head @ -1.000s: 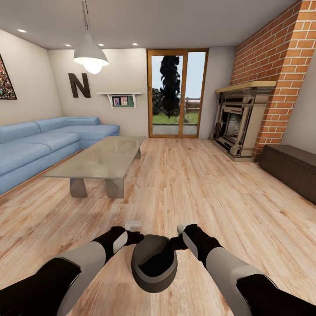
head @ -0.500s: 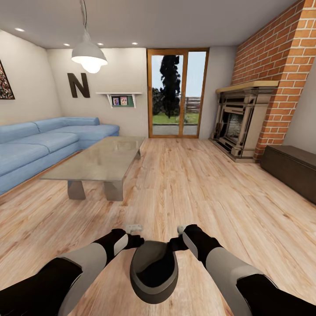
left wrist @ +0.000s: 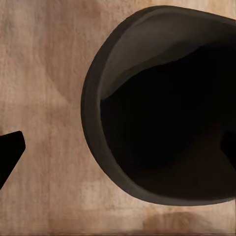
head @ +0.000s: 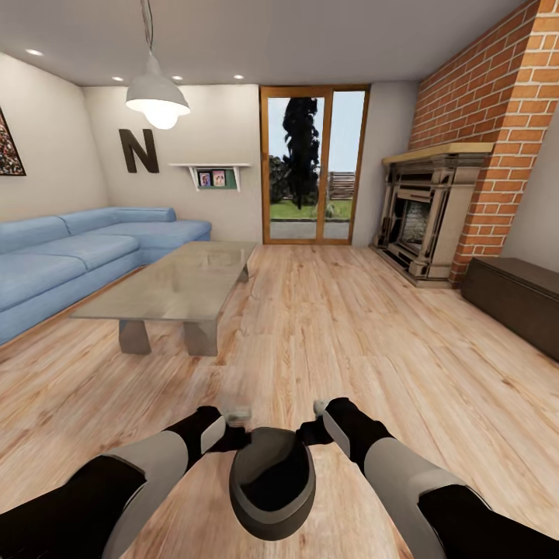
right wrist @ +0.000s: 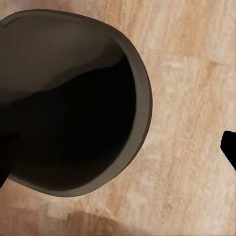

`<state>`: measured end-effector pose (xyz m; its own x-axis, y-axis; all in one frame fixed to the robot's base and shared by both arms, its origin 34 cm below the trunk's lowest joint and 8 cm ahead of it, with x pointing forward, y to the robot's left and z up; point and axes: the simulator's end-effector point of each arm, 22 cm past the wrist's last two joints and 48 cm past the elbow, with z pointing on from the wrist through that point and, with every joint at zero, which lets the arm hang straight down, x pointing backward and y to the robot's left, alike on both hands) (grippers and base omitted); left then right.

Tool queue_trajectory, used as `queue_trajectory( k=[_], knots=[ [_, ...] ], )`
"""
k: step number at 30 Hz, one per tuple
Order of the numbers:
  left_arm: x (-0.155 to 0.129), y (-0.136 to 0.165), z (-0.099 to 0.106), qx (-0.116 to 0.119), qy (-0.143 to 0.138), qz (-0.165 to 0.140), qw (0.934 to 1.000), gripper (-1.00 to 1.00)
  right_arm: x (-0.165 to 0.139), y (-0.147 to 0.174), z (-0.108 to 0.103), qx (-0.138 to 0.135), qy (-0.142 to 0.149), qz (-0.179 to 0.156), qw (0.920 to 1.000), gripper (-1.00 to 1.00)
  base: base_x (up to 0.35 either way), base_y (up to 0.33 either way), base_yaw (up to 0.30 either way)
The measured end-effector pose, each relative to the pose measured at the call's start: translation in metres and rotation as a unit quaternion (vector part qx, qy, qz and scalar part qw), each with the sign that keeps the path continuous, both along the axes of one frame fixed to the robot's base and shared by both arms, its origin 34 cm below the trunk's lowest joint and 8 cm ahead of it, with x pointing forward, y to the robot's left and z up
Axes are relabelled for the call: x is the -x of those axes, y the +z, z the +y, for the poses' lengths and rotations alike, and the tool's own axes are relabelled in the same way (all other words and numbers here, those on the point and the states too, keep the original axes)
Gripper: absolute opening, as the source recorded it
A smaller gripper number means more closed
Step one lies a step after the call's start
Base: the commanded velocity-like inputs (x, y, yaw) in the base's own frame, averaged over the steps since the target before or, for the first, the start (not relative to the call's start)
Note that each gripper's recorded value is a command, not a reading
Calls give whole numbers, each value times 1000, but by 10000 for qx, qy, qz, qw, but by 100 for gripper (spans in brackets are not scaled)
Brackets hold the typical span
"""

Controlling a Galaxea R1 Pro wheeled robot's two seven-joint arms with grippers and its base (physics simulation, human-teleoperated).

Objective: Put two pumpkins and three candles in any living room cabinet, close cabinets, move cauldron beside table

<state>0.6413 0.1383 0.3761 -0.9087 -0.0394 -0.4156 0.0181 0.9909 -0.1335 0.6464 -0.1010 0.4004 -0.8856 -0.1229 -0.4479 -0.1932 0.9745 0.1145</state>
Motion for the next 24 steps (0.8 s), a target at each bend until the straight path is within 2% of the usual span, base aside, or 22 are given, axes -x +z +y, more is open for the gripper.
queue_trajectory(
  k=[1,6,24],
  knots=[
    [4,-4,0,-5,-20,126,9999,100,5,-5,6,-218,-137,135,9996,100,0,0,0],
    [11,-17,-2,15,-45,313,9995,100,18,-20,17,-568,-320,523,9965,100,0,0,0],
    [20,-57,-2,37,-41,621,9981,100,31,-62,18,-589,-359,945,9931,100,0,0,0]
  ],
)
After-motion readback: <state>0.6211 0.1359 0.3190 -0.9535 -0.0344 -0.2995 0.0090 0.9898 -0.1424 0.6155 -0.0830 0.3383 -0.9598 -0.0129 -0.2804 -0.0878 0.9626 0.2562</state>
